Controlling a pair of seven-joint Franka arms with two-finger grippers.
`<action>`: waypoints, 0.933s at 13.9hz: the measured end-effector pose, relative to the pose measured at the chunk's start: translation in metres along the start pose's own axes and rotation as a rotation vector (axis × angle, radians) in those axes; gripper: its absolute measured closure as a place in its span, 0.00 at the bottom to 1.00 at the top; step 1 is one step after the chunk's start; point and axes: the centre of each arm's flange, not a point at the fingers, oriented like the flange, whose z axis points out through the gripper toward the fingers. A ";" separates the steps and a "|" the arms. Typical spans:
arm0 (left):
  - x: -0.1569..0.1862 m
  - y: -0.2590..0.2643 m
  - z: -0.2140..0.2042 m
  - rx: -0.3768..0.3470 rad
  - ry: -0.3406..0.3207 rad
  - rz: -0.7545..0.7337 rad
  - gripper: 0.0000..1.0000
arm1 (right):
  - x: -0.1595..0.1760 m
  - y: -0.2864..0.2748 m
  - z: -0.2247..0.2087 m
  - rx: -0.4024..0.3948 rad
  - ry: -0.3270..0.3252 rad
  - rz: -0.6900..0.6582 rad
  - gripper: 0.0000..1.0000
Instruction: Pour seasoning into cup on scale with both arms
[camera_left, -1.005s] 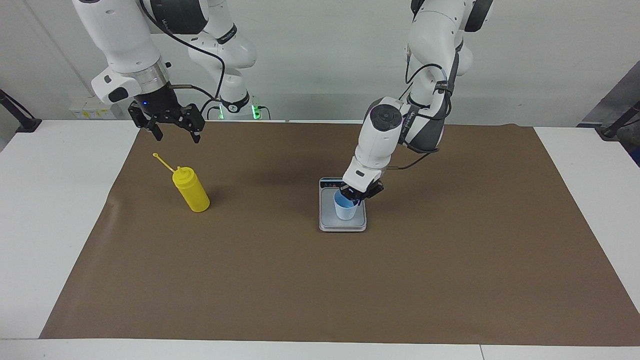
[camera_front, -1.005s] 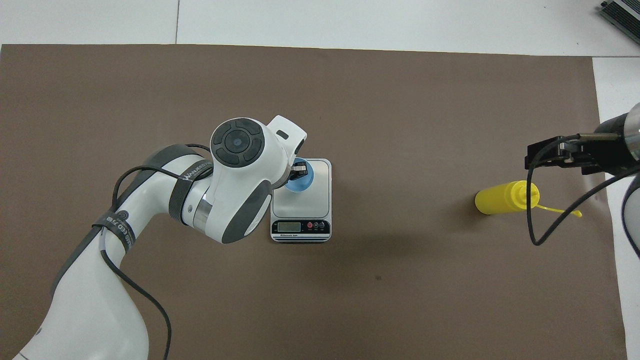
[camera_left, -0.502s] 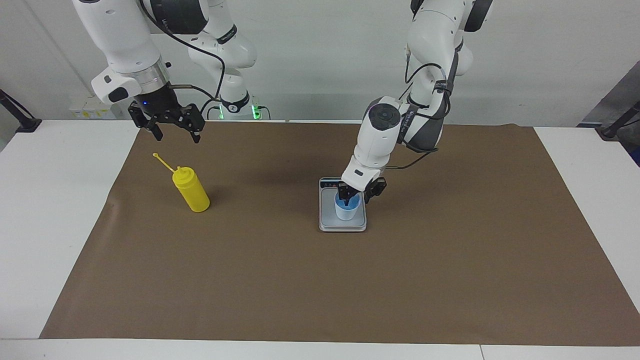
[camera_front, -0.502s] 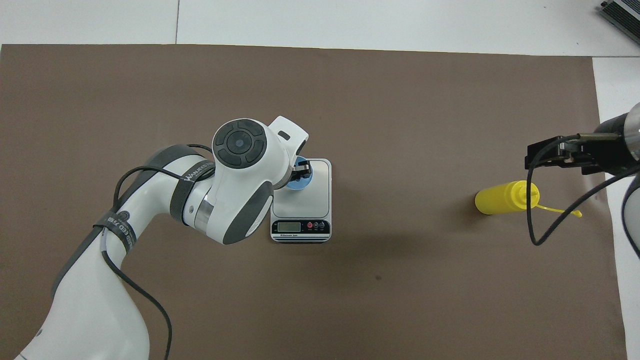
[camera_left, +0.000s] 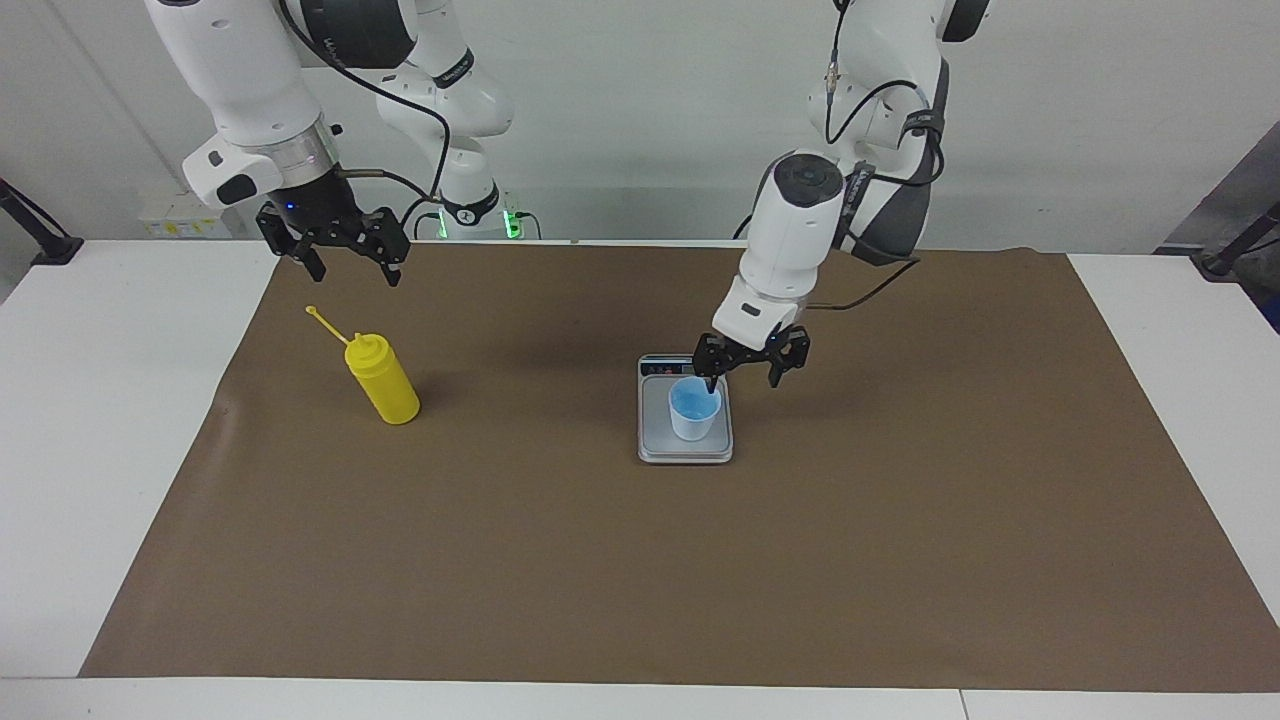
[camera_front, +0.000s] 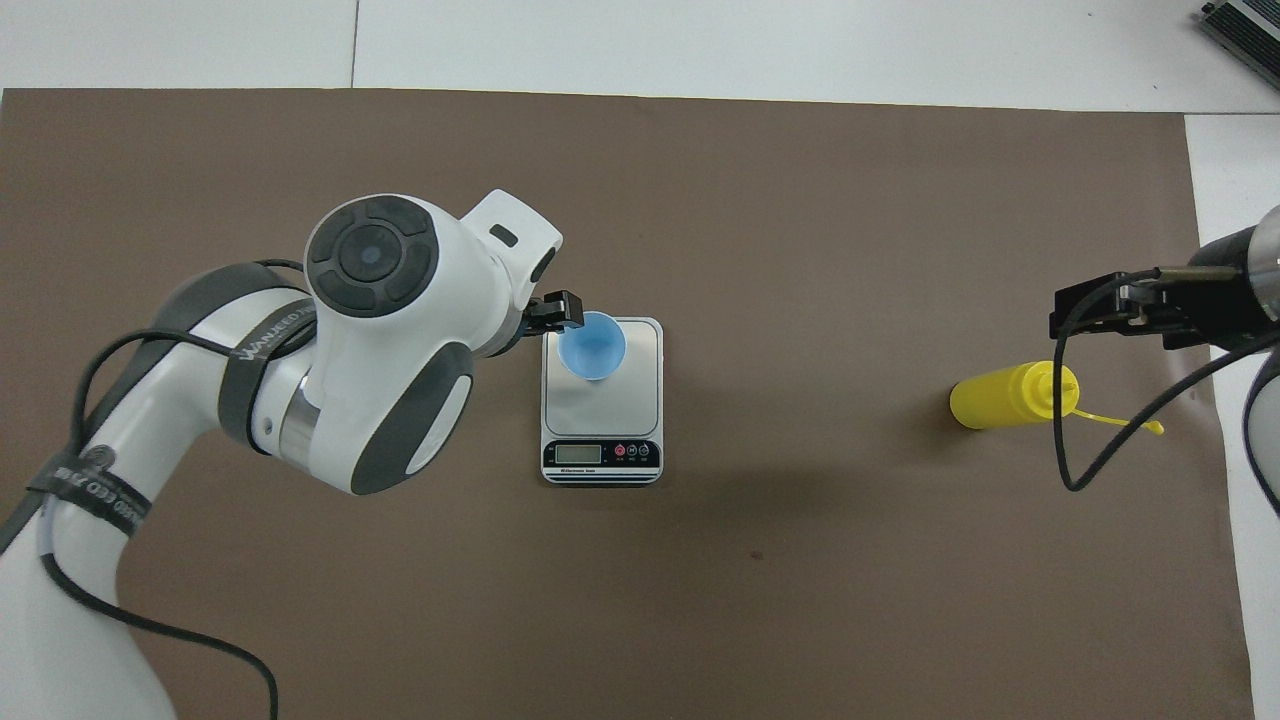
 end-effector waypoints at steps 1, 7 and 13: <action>0.004 -0.014 -0.011 0.005 0.000 0.020 0.00 | 0.000 0.000 0.000 0.000 0.000 0.000 0.00; 0.030 -0.118 -0.062 0.039 -0.025 0.142 0.00 | 0.000 0.000 0.000 0.000 0.000 0.000 0.00; 0.048 -0.223 -0.075 0.055 -0.067 0.227 0.00 | 0.000 0.000 0.000 0.000 0.000 0.000 0.00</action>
